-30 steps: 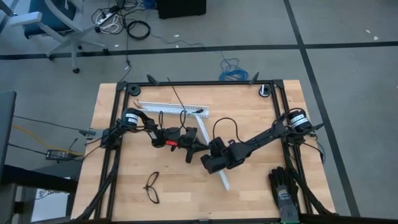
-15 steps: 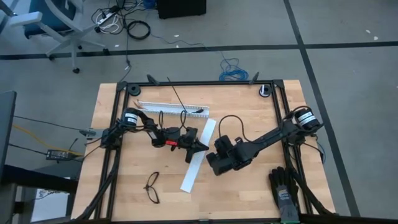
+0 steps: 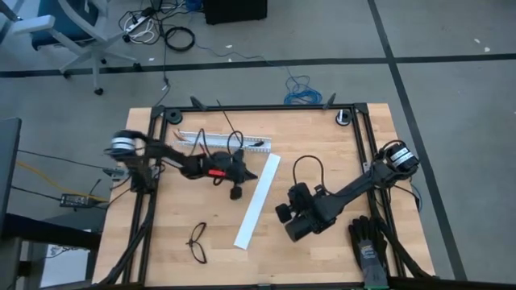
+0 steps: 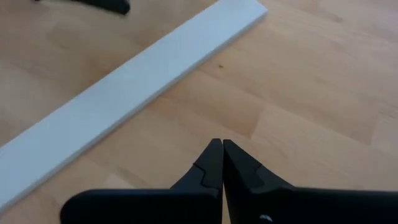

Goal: Ziptie cables
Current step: Close the white cable duct lid

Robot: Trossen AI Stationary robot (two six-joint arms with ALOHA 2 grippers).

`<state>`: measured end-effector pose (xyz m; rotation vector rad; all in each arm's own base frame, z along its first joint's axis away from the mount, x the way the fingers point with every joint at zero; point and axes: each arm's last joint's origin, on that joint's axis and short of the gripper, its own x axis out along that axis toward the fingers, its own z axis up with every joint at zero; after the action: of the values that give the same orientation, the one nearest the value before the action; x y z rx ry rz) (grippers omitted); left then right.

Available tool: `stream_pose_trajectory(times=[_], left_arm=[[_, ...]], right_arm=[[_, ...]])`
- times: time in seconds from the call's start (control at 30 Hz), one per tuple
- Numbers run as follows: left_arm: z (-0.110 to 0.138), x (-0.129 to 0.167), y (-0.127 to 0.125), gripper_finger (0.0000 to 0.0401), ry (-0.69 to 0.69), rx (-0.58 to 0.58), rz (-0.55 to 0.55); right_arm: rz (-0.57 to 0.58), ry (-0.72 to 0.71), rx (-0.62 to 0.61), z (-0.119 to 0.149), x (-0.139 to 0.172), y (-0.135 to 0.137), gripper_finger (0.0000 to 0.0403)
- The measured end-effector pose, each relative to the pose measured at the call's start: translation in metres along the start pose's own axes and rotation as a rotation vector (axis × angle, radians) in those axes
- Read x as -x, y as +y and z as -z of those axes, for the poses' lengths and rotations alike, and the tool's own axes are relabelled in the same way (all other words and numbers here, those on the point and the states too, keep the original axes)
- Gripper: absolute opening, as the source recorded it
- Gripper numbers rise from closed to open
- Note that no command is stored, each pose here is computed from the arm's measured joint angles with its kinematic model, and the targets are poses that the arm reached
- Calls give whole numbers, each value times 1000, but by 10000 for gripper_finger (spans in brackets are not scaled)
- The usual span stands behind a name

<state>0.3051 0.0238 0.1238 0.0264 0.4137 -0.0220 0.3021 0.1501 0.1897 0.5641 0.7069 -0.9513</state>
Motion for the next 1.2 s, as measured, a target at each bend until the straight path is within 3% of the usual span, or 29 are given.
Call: stream_pose_trajectory(times=[0.1,0.2,0.43,0.8,0.97,1.2], left_arm=[[-7,20,-1,2,143,-93,-133],[-8,37,-5,1,272,-134,-165],[19,51,-33,1,580,-156,87],[13,23,-68,1,509,-125,302],[5,-16,-75,1,433,-98,384],[-28,-78,-80,2,283,-101,356]], right_arm=[[-1,-22,-14,3,3,-1,0],[-9,-26,-28,4,4,0,0],[-18,-26,-32,4,4,1,0],[52,-40,31,10,10,-10,0],[85,-47,39,19,19,-18,0],[123,-64,-15,38,41,-33,0]])
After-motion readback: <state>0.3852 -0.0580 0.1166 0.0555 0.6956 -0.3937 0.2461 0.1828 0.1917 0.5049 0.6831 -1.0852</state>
